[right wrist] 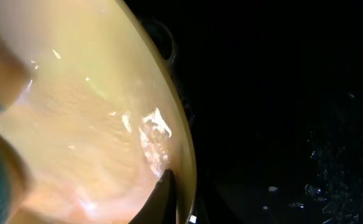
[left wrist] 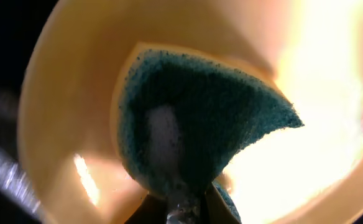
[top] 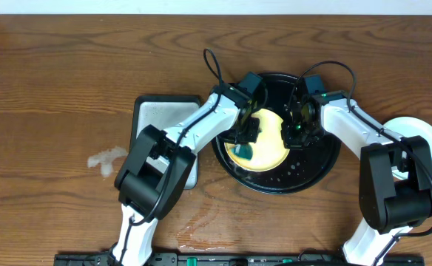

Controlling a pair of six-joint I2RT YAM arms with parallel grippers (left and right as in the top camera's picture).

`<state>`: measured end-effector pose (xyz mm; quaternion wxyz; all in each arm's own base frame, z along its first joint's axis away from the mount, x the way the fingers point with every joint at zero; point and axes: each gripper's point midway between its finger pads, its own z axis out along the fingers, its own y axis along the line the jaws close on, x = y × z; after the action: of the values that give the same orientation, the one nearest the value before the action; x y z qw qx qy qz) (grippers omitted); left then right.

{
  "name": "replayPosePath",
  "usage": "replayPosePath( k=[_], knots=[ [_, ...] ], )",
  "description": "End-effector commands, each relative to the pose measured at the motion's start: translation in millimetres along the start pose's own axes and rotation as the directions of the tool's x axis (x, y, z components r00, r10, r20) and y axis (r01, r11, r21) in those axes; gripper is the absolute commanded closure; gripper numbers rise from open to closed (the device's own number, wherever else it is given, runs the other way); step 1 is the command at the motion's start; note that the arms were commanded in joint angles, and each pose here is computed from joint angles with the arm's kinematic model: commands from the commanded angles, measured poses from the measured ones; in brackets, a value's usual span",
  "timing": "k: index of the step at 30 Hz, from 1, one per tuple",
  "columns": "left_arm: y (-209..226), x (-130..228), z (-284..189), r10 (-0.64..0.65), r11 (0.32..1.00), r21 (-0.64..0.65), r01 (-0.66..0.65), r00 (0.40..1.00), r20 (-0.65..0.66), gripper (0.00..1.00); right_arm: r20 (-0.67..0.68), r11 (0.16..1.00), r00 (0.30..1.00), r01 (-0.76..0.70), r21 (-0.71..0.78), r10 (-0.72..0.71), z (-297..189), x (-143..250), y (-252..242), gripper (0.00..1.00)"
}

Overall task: Clean dirty plates on tray and stack at the side
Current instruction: 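Return the sponge to the small tray with the left gripper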

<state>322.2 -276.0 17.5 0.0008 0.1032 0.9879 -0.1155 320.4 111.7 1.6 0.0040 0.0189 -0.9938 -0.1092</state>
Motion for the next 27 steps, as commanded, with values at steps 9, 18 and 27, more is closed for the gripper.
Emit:
replayPosePath(
  k=[9, 18, 27],
  knots=[
    [88, 2, -136, -0.145, 0.969, -0.172, 0.179, 0.971, 0.191, 0.93, -0.019, 0.998, 0.999, 0.030, 0.053, -0.029, 5, 4, -14, 0.97],
    [190, 25, -116, -0.318, 0.896, -0.275, 0.349, 0.936, 0.149, 0.93, 0.047, 0.993, 0.999, 0.020, 0.113, -0.025, -12, -5, -20, 0.99],
    [206, 47, -98, -0.365, 0.879, -0.288, 0.380, 0.925, 0.107, 0.56, 0.301, 0.959, 0.942, 0.061, 0.277, -0.147, -97, -20, -12, 0.99]
  ],
)
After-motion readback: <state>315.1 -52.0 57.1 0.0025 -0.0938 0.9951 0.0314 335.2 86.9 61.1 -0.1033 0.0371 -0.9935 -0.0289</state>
